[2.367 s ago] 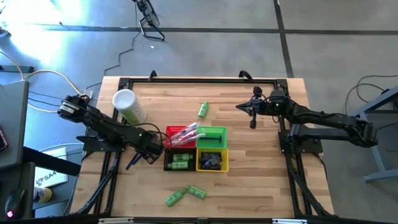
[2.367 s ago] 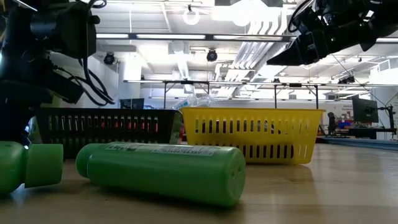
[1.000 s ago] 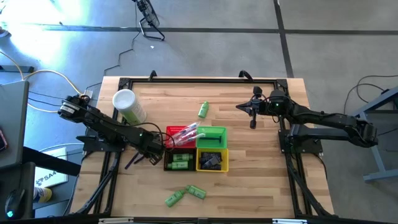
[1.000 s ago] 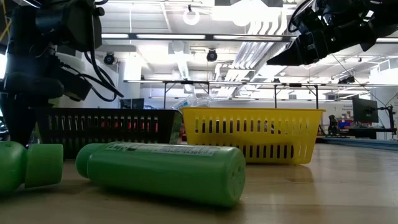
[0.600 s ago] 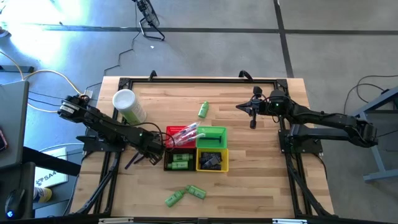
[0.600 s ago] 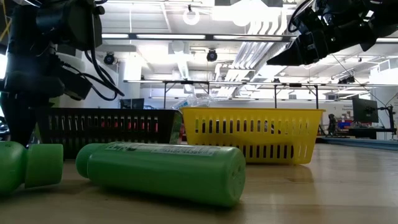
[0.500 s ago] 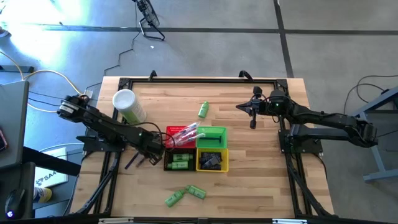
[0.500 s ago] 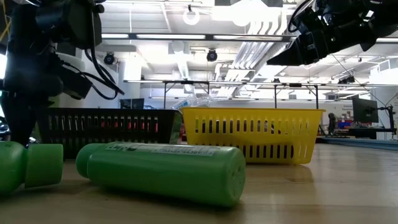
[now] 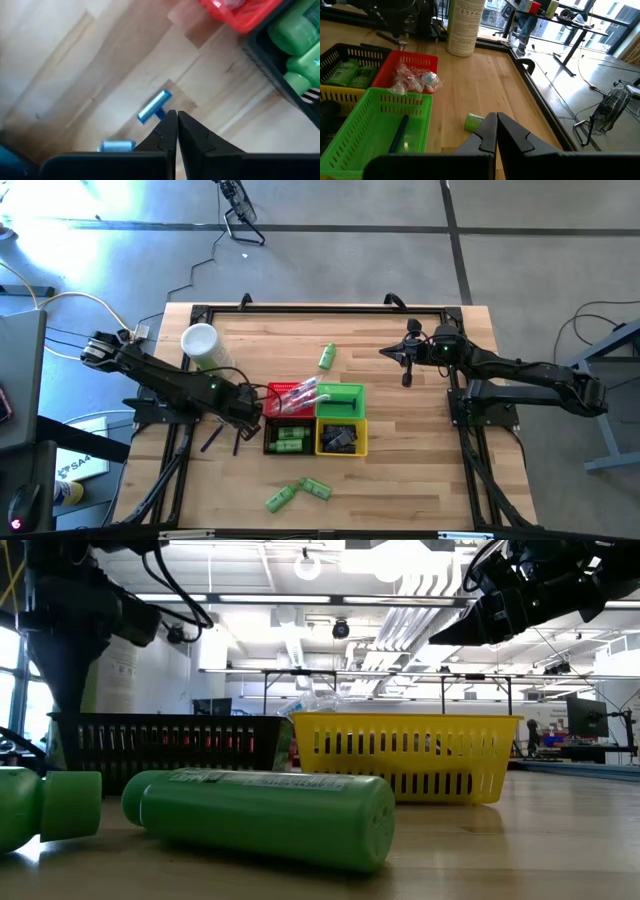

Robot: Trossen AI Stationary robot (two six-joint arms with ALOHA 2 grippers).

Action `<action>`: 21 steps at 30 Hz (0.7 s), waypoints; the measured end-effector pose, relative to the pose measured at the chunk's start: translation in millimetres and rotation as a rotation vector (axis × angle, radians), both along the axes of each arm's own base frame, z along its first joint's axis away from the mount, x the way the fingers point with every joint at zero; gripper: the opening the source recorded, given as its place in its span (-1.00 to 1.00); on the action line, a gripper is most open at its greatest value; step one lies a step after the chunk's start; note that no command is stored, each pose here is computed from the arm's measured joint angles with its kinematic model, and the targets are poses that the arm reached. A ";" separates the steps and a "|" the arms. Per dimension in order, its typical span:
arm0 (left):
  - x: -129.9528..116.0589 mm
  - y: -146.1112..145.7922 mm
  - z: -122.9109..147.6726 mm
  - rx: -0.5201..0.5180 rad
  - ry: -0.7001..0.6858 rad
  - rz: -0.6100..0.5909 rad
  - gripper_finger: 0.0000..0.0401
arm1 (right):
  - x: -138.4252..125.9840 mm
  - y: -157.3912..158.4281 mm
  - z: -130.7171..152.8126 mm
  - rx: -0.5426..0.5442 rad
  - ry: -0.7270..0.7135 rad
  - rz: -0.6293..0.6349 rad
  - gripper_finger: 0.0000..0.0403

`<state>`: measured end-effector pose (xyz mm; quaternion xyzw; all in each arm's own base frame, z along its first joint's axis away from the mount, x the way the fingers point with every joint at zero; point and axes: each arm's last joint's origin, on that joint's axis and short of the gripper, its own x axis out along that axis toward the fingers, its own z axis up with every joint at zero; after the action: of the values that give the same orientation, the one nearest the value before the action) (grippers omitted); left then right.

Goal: Pick & Place Travel size toiletries
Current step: Put the blue razor into the green bin

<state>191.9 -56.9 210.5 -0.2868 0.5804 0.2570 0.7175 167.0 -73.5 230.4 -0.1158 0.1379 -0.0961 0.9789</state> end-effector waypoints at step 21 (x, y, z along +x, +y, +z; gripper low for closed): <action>-1.8 -0.3 -1.0 -0.046 0.020 0.115 -0.69 | -0.1 0.1 -0.5 0.003 0.006 0.000 -0.98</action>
<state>190.1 -57.2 209.5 -0.3334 0.5758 0.2872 0.6891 166.9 -73.4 229.9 -0.1147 0.1408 -0.0953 0.9787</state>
